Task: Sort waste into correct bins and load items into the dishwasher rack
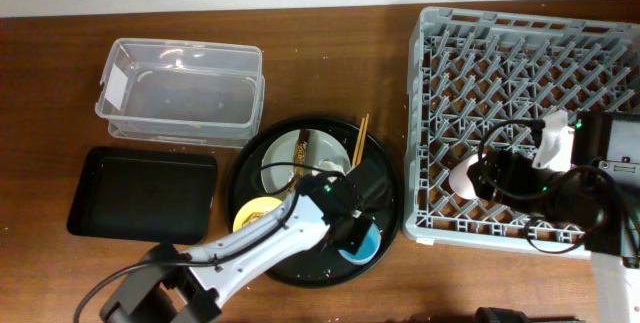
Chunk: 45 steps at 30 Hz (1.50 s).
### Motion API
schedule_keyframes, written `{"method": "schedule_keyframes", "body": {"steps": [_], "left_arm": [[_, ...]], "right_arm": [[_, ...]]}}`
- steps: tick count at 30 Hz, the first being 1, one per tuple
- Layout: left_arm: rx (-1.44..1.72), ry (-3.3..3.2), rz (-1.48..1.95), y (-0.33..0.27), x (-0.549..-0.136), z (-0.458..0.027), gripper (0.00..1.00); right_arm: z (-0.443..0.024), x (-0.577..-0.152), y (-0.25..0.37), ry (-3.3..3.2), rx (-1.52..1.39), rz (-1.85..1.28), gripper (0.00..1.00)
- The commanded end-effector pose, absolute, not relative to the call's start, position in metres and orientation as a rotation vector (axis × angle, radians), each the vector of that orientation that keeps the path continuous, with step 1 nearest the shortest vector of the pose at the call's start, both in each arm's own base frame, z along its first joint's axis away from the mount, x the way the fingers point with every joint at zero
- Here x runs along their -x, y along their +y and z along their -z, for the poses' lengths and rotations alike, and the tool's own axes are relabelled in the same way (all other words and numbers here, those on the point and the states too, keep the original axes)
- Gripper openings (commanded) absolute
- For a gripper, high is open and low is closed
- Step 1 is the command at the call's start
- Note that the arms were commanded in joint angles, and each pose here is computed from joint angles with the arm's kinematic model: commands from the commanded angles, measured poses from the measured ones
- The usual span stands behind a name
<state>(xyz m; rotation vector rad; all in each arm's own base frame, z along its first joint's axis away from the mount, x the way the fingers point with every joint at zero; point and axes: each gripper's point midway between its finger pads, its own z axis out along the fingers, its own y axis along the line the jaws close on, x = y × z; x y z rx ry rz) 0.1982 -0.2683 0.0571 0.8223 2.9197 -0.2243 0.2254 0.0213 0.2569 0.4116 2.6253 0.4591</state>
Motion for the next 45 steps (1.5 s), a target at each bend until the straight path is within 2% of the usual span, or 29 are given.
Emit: {"method": "schedule_keyframes", "body": {"steps": [1, 4, 8, 13, 19, 20, 21, 24, 27, 28, 29, 30, 31, 32, 33, 34, 39, 41, 45], "left_arm": [[-0.733, 2.784, 0.494, -0.281, -0.23, -0.143, 0.0], [-0.651, 2.622, 0.947, -0.274, -0.253, -0.209, 0.0], [-0.644, 2.278, 1.675, -0.24, -0.264, -0.282, 0.0], [-0.656, 2.099, 1.932, -0.23, -0.255, -0.316, 0.0], [-0.669, 2.064, 1.984, -0.23, -0.251, -0.322, 0.0], [-0.669, 2.065, 1.983, -0.23, -0.251, -0.322, 0.0], [-0.667, 2.071, 1.973, -0.23, -0.252, -0.321, 0.0], [-0.671, 2.072, 1.959, -0.23, -0.253, -0.32, 0.0], [-0.65, 2.127, 1.878, -0.229, -0.259, -0.31, 0.01], [-0.635, 2.162, 1.821, -0.229, -0.264, -0.303, 0.27], [-0.622, 2.188, 1.782, -0.228, -0.267, -0.298, 0.5], [-0.611, 2.212, 1.74, -0.227, -0.27, -0.293, 0.63], [-0.599, 2.231, 1.705, -0.225, -0.273, -0.289, 0.73], [-0.586, 2.243, 1.677, -0.223, -0.277, -0.286, 0.78], [-0.567, 2.256, 1.647, -0.219, -0.281, -0.284, 0.93], [-0.546, 2.267, 1.619, -0.215, -0.285, -0.281, 0.98], [-0.483, 2.267, 1.586, -0.2, -0.296, -0.28, 0.99], [-0.486, 2.268, 1.586, -0.201, -0.296, -0.28, 0.99], [-0.473, 2.292, 1.555, -0.199, -0.297, -0.275, 0.99]], "right_arm": [[-0.259, -0.221, 0.051, 2.611, -0.117, -0.64, 0.82], [-0.289, -0.211, 0.097, 2.409, 0.295, -0.955, 0.84], [-0.315, -0.21, 0.121, 2.225, 0.454, -1.124, 0.96], [-0.344, -0.206, 0.179, 1.973, 0.826, -1.254, 0.99], [-0.339, -0.223, 0.219, 1.949, 0.923, -1.276, 0.94], [-0.342, -0.227, 0.225, 1.916, 0.942, -1.279, 0.86], [-0.347, -0.222, 0.231, 1.876, 0.981, -1.302, 0.6], [-0.351, -0.214, 0.242, 1.83, 1.036, -1.318, 0.53], [-0.351, -0.215, 0.242, 1.833, 1.034, -1.308, 0.4], [-0.351, -0.218, 0.238, 1.842, 1.016, -1.299, 0.39], [-0.349, -0.223, 0.23, 1.869, 0.976, -1.273, 0.38], [-0.347, -0.231, 0.219, 1.92, 0.902, -1.236, 0.38], [-0.344, -0.237, 0.209, 1.962, 0.836, -1.199, 0.38], [-0.34, -0.247, 0.188, 2.033, 0.712, -1.124, 0.38], [-0.336, -0.252, 0.165, 2.081, 0.61, -1.048, 0.37], [-0.333, -0.255, 0.145, 2.121, 0.514, -0.988, 0.36], [-0.293, -0.258, -0.007, 2.331, -0.373, -0.446, 0.35], [-0.266, -0.228, -0.089, 2.316, -0.945, -0.1, 0.35], [-0.241, -0.22, -0.133, 2.305, -1.228, -0.025, 0.33]]}}
